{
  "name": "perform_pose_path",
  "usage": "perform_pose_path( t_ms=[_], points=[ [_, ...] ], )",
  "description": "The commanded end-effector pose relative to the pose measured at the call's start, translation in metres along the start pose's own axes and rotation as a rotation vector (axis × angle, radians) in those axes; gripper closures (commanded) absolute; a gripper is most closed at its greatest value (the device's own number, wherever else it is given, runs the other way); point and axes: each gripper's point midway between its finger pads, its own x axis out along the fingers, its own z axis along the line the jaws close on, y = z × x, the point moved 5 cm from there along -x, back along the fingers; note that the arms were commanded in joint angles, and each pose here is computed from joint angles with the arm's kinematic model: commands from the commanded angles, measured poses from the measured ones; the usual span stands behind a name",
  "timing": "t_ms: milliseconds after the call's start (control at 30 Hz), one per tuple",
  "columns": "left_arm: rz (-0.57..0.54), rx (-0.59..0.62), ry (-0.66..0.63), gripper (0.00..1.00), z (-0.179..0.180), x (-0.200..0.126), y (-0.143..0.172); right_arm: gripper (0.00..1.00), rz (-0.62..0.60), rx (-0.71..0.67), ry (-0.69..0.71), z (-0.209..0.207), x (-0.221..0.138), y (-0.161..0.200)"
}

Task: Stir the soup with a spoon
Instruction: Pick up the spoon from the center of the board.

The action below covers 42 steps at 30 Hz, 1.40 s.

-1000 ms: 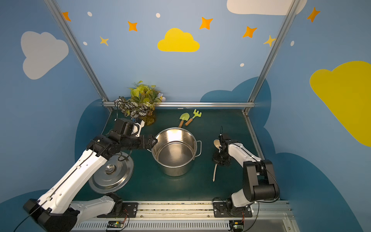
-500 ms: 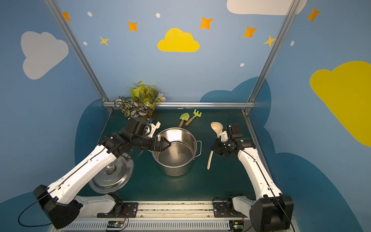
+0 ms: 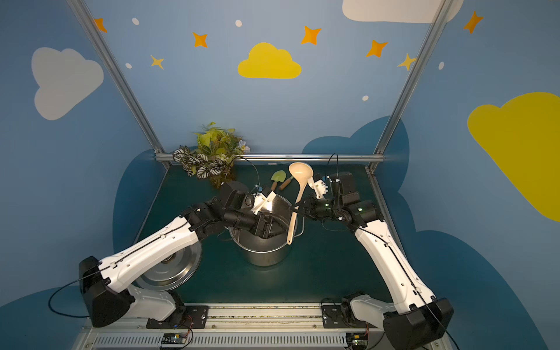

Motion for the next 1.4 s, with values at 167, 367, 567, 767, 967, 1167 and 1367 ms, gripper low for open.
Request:
perform_pose_path(
  t_ms=[167,367,567,767,967,1167,1367],
  points=[
    [-0.049,0.004,0.07,0.22,-0.007,0.007,-0.011,1.0,0.081,-0.108,-0.103,0.045,0.02,-0.001],
    [-0.111,-0.024,0.074,0.46,-0.001,-0.002,-0.018,1.0,0.129,-0.13,-0.112,0.049,0.029,0.006],
    [-0.135,-0.062,0.096,0.81,0.006,-0.006,-0.018,1.0,0.149,-0.123,-0.114,0.047,0.032,0.009],
    [-0.176,-0.087,0.125,0.98,0.004,-0.01,-0.019,0.91,0.131,-0.111,-0.086,0.044,0.03,0.009],
    [-0.253,-0.207,0.11,0.97,0.012,-0.018,-0.025,0.46,-0.01,-0.077,0.004,0.027,0.01,0.007],
    [-0.381,-0.428,0.116,0.97,0.036,-0.017,-0.031,0.29,-0.173,0.008,-0.057,0.011,0.001,0.016],
    [-0.528,-0.502,0.221,0.98,0.037,-0.016,-0.047,0.16,-0.252,0.064,-0.202,0.009,0.021,0.033]
  ],
)
